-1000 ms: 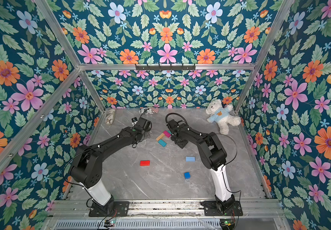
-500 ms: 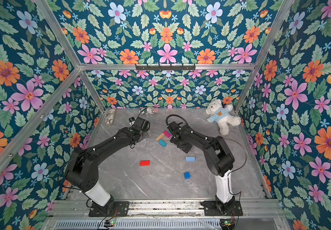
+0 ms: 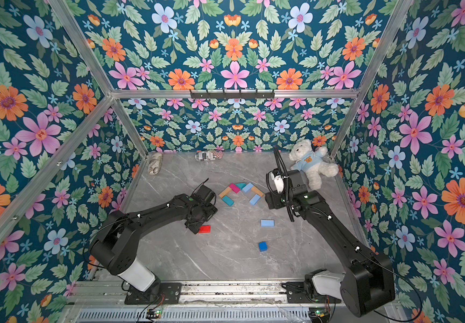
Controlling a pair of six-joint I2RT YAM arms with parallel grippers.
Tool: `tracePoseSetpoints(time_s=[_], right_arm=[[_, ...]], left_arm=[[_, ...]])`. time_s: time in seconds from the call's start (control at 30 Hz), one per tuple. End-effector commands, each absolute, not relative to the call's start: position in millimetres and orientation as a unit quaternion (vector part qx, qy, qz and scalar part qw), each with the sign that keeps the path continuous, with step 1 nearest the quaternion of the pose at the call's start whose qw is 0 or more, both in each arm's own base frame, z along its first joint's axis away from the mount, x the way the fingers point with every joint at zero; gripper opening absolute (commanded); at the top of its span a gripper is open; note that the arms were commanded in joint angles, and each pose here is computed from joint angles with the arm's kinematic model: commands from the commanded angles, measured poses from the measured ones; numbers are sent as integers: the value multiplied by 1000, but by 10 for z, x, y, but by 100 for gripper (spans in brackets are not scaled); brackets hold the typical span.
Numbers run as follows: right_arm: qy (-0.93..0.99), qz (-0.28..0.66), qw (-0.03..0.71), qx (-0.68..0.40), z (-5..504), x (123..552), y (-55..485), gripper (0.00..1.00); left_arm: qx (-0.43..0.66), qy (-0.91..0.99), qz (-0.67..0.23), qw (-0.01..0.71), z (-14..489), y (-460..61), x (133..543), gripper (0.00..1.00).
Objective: Assemble a heart with building blocks
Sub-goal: Pick up the building block from the center of the board.
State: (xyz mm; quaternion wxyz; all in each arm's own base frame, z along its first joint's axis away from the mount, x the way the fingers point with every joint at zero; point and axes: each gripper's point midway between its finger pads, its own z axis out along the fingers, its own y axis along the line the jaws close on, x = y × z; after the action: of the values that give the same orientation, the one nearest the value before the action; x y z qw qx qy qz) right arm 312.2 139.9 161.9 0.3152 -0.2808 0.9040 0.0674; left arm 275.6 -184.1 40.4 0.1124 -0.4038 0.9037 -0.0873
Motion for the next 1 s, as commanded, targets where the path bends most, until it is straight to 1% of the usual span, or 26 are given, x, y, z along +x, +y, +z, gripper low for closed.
tracePoseSetpoints(time_s=[0.0,0.03,0.1,0.2,0.47,0.67,0.83,0.97], right_arm=[[836,-31,220,-501,1194,2773,1139,83],[833,-44,214,-509,1129,2766,1099,83],[830,-40,217,-512,1066,2786,1121,81],[828,-6,212,-520,959,2765,1262,79],[823,22,190,-535,708,2722,1429,78],[822,21,184,-539,596,2809,1478,78],[817,31,163,-552,500,2809,1574,77],[815,33,148,-560,426,2810,1623,76]], left_arm=[[-458,881,-94,74,318,-1882,2592,90],[-460,880,-92,75,312,-1877,2580,89],[-465,878,-89,73,303,-1869,2554,86],[-468,877,-89,66,299,-1887,2522,83],[-475,874,-79,67,483,-1843,2436,85],[-485,870,-70,52,347,-1818,2351,85],[-489,868,-70,41,274,-1834,2316,84],[-495,866,-68,32,204,-1837,2298,82]])
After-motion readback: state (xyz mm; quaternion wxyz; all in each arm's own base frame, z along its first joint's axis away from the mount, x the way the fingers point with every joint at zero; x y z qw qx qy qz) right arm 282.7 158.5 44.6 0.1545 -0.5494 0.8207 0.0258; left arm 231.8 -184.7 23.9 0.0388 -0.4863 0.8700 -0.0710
